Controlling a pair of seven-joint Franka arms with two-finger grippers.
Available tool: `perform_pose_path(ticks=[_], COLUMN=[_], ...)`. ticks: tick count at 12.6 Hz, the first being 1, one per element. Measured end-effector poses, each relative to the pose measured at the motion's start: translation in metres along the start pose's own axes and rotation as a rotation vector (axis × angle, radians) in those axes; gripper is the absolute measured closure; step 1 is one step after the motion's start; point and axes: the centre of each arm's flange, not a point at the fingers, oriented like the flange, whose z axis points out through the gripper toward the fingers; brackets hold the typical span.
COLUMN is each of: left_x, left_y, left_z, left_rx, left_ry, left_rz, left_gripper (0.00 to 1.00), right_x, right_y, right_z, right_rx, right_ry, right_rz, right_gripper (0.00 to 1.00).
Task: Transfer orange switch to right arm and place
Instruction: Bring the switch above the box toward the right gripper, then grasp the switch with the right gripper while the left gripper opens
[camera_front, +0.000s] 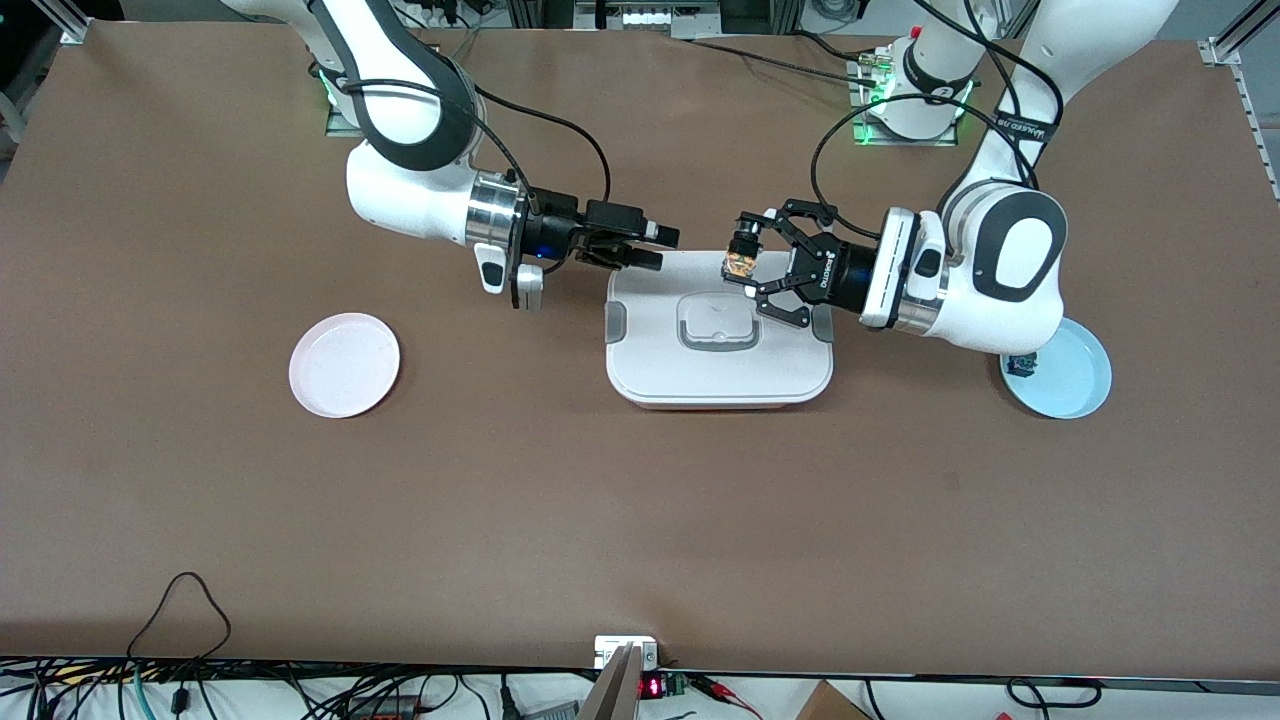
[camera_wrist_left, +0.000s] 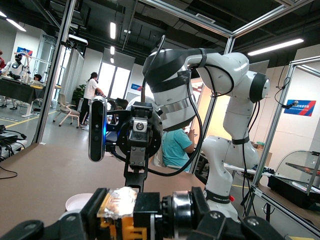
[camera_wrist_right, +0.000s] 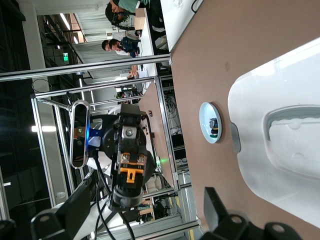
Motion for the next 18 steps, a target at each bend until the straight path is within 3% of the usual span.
perform_pose_path(ticks=[3,9,14,17,18], left_x=[0.0,-0.003,-0.006,-0.006,-0.006], left_y=[0.0,-0.001,-0.001,-0.001,-0.001], left_z=[0.0,0.001,0.003,0.003,0.003], left_rx=[0.0,-0.001,-0.005,-0.005,-0.005], left_ry=[0.0,0.0,0.0,0.0,0.0], left_rz=[0.0,-0.005,-0.008,-0.008,-0.008], left_gripper=[0.28,0.28,0.28,0.28,0.28], right_x=[-0.015,-0.027,-0.022,-0.021,-0.022], right_y=[-0.01,-0.009,-0.009,-0.01,-0.01], right_z=[0.027,0.071,0.076,0.075,0.076], right_rx=[0.041,0.003,0.004,0.028,0.033], right_ry=[0.041,0.082,0.092,0.106,0.106], right_rz=[0.031,0.008,0.008,0.038,0.045], right_gripper=[0.0,0.0,0.0,0.04,0.1])
